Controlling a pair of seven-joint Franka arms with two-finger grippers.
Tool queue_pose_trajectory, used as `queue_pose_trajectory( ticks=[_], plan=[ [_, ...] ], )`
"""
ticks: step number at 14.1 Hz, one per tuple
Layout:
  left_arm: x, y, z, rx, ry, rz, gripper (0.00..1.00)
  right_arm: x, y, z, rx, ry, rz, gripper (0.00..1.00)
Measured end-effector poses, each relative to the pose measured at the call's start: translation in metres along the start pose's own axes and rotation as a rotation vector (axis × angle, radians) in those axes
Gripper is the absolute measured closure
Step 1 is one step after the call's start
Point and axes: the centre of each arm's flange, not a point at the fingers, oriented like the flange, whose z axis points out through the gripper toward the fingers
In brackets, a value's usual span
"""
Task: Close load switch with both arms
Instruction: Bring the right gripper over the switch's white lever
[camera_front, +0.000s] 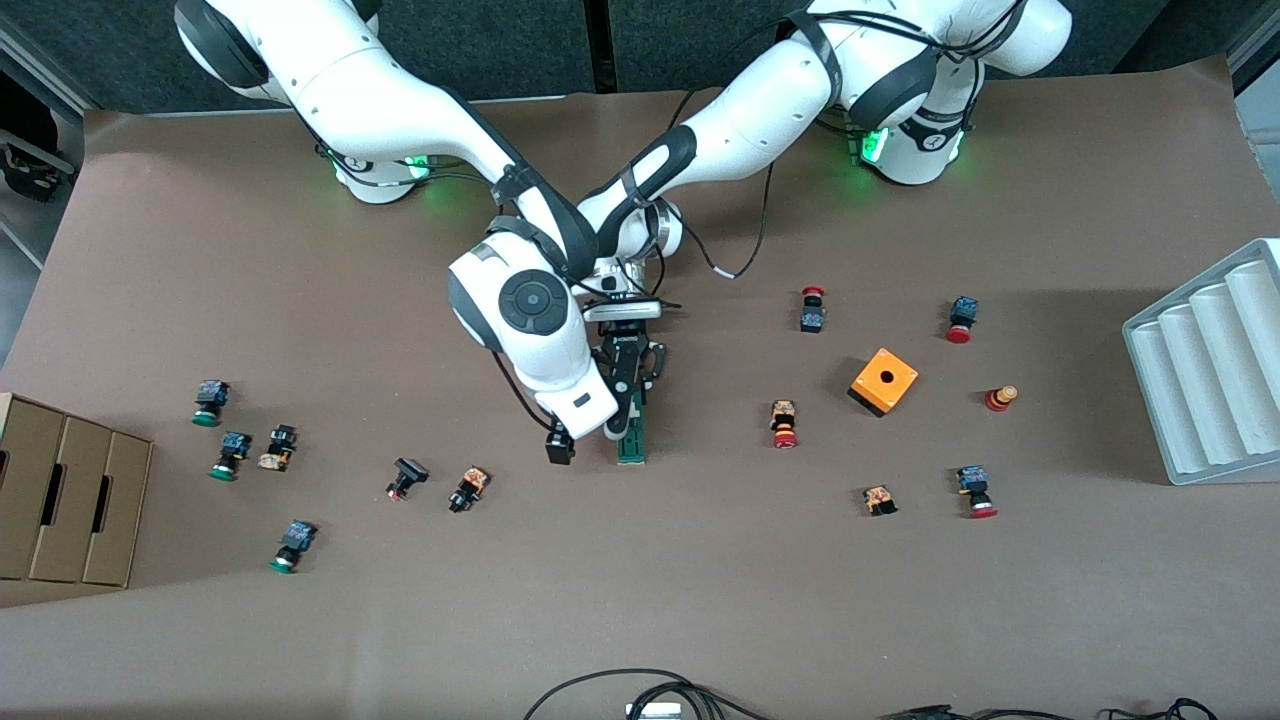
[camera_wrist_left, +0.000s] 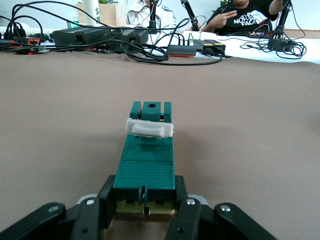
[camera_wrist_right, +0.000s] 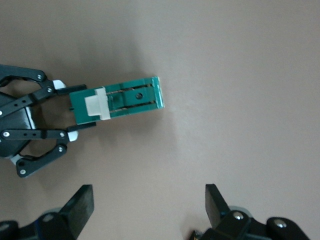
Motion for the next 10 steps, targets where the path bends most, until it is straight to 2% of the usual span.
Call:
queue_pose_trajectory(
  ticks=[4, 10],
  plan=[
    [0.000, 0.000, 0.000, 0.000, 0.000, 0.000, 0.51, 0.019, -0.015, 0.017, -0.013, 0.026, -0.032, 0.01],
    [0.000, 0.000, 0.000, 0.000, 0.000, 0.000, 0.51, 0.029, -0.022, 0.041, -0.017, 0.042, -0.044, 0.01]
  ],
)
